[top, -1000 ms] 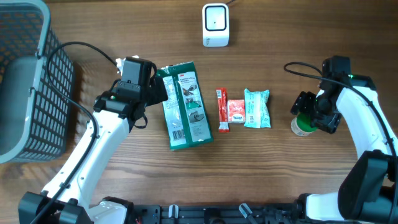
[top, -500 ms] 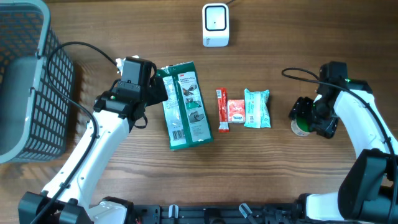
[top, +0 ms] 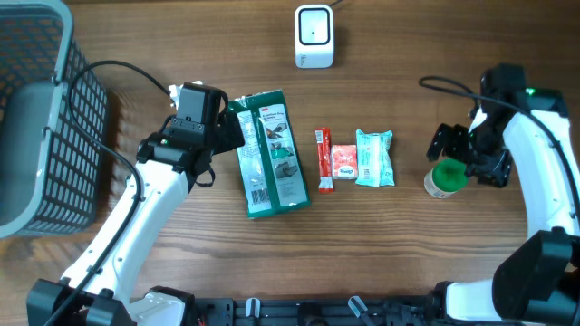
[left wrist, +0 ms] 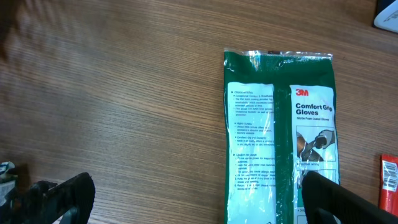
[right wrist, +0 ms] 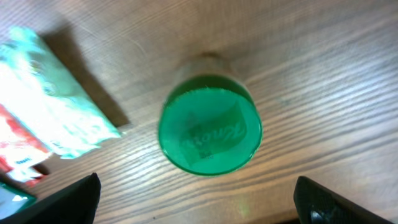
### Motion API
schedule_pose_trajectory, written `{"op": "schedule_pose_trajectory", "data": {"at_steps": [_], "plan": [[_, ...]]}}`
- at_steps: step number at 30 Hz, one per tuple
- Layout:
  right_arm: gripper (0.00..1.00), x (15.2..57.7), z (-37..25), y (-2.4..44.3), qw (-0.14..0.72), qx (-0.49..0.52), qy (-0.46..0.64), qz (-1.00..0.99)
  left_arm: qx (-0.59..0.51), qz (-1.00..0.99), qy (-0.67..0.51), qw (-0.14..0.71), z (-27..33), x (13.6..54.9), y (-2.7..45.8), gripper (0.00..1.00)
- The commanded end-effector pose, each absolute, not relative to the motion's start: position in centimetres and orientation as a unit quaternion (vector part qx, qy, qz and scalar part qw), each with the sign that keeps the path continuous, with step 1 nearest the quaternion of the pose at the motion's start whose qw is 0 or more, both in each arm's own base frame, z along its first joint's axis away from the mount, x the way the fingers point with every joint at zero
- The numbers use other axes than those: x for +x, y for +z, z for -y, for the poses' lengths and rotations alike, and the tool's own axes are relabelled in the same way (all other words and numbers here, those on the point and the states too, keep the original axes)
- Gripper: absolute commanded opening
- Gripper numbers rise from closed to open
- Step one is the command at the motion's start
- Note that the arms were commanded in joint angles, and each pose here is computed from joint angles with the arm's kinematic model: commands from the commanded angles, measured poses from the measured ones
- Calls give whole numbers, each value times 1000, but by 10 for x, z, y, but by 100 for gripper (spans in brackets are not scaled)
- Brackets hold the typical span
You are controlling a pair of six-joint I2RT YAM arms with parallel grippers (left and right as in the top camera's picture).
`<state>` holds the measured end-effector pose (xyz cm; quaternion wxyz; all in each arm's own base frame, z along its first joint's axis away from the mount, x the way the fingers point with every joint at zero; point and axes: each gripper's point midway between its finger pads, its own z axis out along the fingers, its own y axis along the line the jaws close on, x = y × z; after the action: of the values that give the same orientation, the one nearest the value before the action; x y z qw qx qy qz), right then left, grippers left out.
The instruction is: Scan the item barcode
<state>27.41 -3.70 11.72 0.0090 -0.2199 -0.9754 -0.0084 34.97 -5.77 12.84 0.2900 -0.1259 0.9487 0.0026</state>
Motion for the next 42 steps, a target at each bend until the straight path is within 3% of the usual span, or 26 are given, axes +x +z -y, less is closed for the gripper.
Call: {"op": "schedule_pose_trajectory", "data": {"at_steps": [1,8,23,42], "plan": [[99,283,38,126,-4,-201,-10,979,-126,-947,12,297,53,353,131,100],[100,293,39,126,-24,-201,-11,979,-126,-947,12,297,53,353,131,100],[100,417,57,167,-291,-190,-26,937,-126,-947,12,297,53,353,131,100],[100,421,58,170,-301,-189,-27,934,-126,-947,12,297,53,353,131,100]]}}
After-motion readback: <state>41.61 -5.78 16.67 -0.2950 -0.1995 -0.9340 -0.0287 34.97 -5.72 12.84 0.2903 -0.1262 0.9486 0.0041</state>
